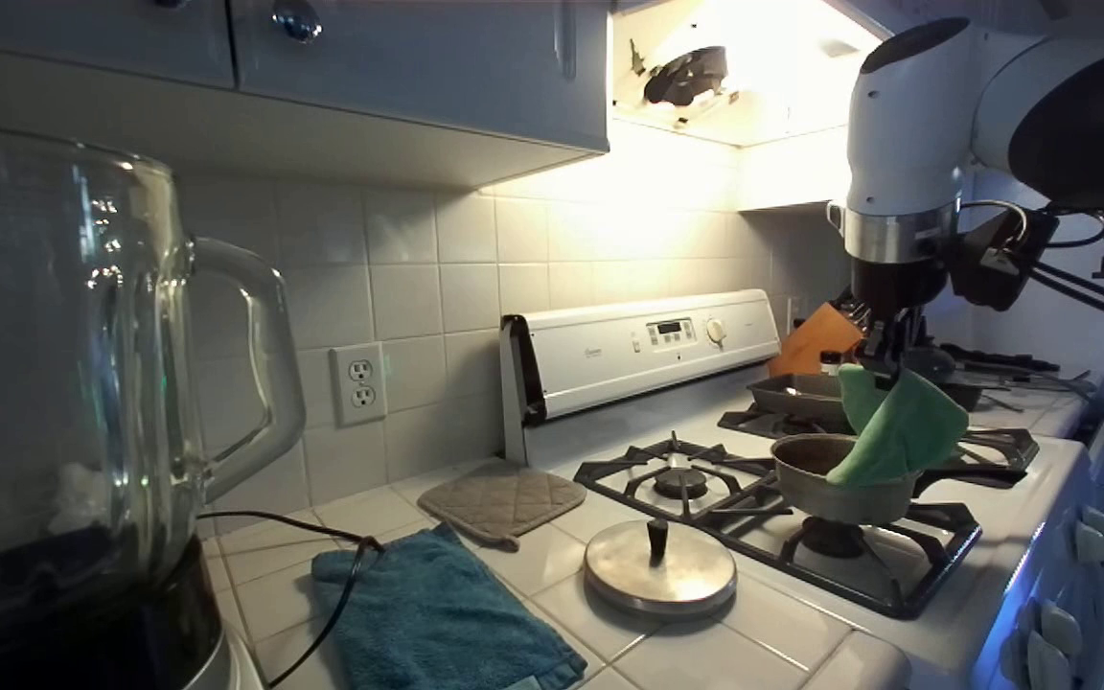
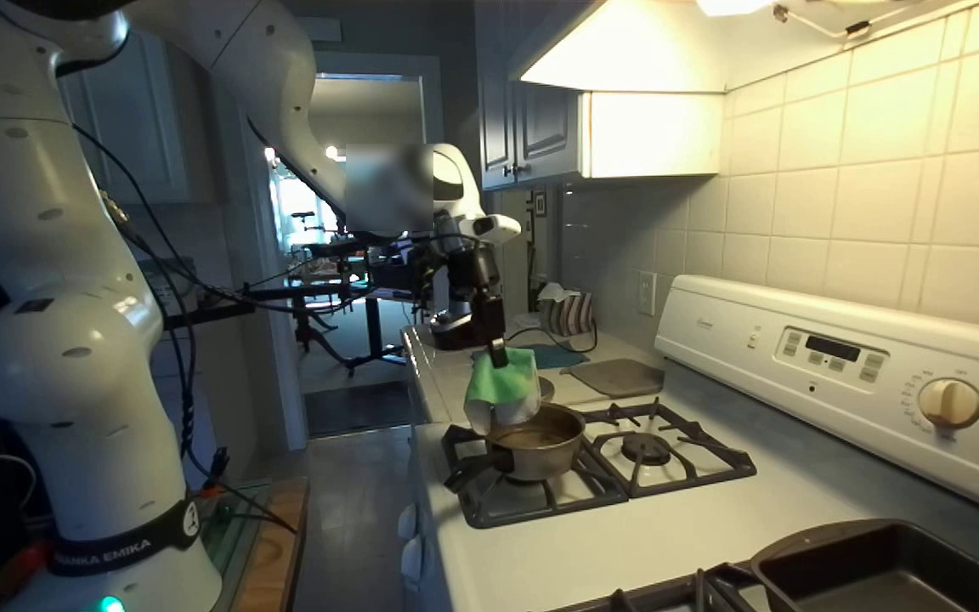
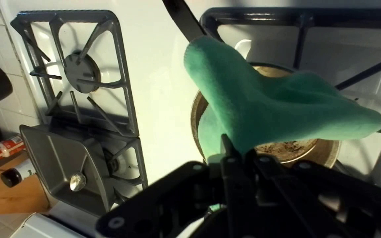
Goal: Pick up the cloth and wipe the pot
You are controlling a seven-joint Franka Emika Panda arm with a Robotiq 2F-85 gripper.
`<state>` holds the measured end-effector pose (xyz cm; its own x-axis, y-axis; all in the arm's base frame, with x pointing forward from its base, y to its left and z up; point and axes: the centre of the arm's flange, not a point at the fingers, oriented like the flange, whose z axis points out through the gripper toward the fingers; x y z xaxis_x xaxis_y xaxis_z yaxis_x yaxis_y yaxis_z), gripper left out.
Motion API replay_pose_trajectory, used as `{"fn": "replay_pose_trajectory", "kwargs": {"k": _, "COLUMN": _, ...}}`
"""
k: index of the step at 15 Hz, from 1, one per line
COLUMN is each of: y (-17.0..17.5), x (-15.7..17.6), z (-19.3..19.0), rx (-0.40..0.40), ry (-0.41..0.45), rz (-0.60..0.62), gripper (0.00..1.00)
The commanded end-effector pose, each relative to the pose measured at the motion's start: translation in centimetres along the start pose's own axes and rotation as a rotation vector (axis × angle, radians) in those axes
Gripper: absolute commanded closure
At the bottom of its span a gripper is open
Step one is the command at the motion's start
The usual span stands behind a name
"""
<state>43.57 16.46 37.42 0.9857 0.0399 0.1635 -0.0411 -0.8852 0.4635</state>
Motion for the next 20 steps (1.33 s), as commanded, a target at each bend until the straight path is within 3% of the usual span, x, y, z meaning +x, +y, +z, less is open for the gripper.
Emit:
{"fn": "replay_pose_trajectory", "kwargs": {"k": 1, "y": 1.7, "x": -0.4, "z": 0.7, "rx": -0.007, "ry": -0.018, "rz": 0.061, "gripper": 0.99}}
{"fn": "replay_pose_trajectory", "kwargs": {"k": 13, "y": 5.3, "x": 1.2, "z": 4.1, "rx": 0.016, "ry": -0.076, "rz": 0.315, "gripper": 0.99}}
{"fn": "replay_pose_trajectory", "kwargs": {"k": 20, "y": 5.9, "x": 3.0, "z": 5.2, "rx": 0.133, "ry": -0.020, "rz": 0.477, "gripper": 0.99}}
